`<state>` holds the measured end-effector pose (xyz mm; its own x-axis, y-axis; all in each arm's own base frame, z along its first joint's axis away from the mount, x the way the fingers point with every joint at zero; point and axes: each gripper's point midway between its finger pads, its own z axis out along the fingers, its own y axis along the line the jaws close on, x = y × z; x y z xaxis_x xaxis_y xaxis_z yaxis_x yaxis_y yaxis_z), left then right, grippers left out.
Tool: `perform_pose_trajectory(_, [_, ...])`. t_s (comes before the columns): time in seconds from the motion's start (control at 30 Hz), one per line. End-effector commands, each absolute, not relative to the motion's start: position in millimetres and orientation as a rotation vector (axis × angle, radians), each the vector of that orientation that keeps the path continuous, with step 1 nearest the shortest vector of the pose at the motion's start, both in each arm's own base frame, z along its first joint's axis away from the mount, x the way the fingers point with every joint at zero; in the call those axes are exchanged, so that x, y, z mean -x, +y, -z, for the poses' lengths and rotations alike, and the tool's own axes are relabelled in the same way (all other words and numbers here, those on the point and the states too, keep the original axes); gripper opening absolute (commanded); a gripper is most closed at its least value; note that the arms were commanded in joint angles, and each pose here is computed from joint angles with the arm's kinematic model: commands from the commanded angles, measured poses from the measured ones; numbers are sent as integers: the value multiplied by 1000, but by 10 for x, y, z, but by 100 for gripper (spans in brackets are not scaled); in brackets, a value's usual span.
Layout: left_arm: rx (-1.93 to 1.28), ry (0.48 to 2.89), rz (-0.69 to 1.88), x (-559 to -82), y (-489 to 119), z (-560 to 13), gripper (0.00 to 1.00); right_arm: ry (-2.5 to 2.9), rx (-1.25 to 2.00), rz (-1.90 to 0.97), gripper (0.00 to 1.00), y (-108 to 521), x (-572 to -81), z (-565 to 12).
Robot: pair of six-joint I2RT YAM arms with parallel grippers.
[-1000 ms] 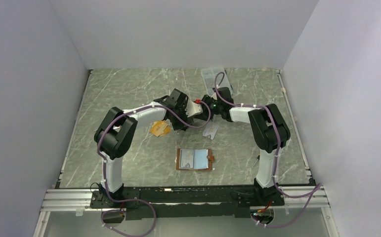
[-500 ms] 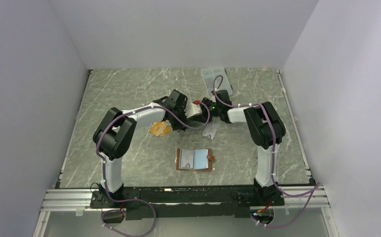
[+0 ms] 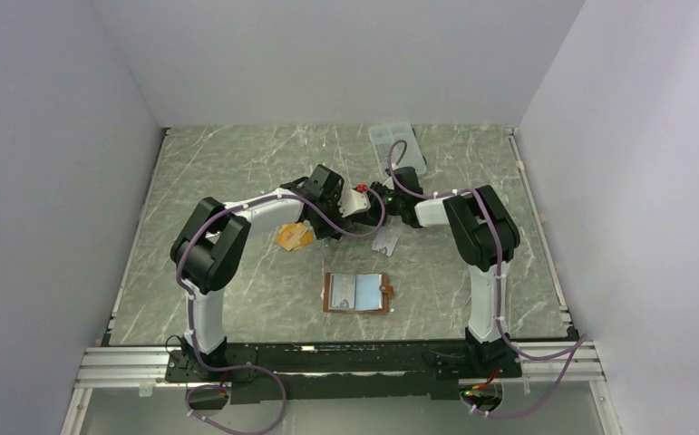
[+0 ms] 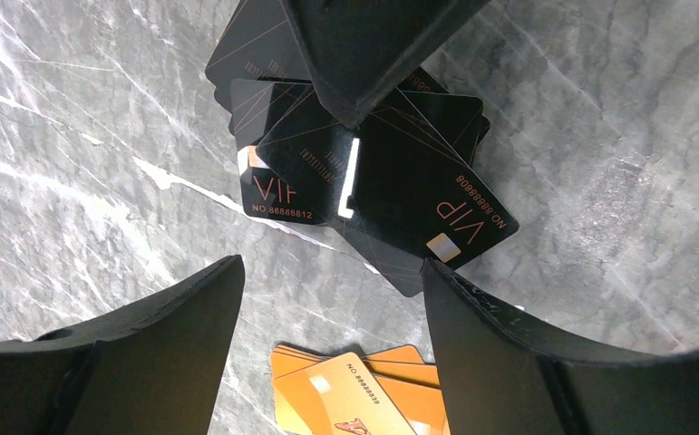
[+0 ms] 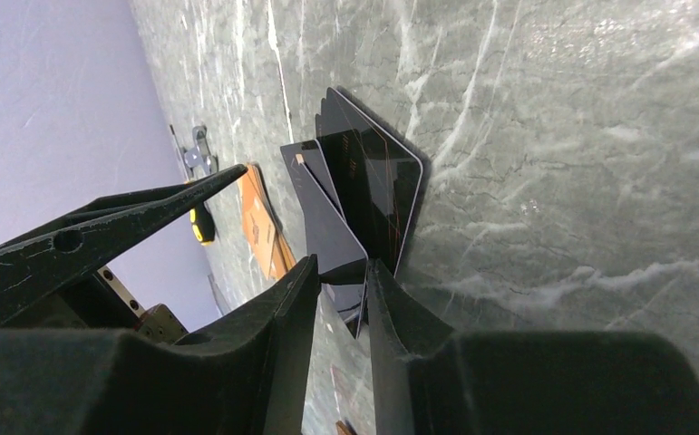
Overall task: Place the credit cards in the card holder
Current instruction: Pick up the credit card from the center of the board.
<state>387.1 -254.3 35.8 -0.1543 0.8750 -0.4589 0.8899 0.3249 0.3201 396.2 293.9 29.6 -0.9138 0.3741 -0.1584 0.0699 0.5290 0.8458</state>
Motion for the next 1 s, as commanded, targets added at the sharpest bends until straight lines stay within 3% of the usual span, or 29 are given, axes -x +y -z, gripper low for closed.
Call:
perform_pose_trajectory(0.0, [-1570,2007,53,-3819,-2533,-429,77,2400,-315,-1368,28,3035,-4029,-393])
perform_pose_trajectory(0.27, [-1580,1999,51,-3806,-2521,-422,75,2358,-254,-1387,20,3140,-4023,-549])
perform_pose_trajectory(0.77, [-1583,1980,84,-3788,-2554,-456,71,2350,-213,-1459,23,3359,-3940,-505])
perform_pose_trajectory(0.83, [-1582,1979,94,-3787,-2558,-467,70,2358,-220,-1462,19,3374,-3927,-471])
perform_pose_trajectory(0.97, [-1579,1977,117,-3782,-2573,-498,68,2361,-221,-1460,0,3386,-3912,-440])
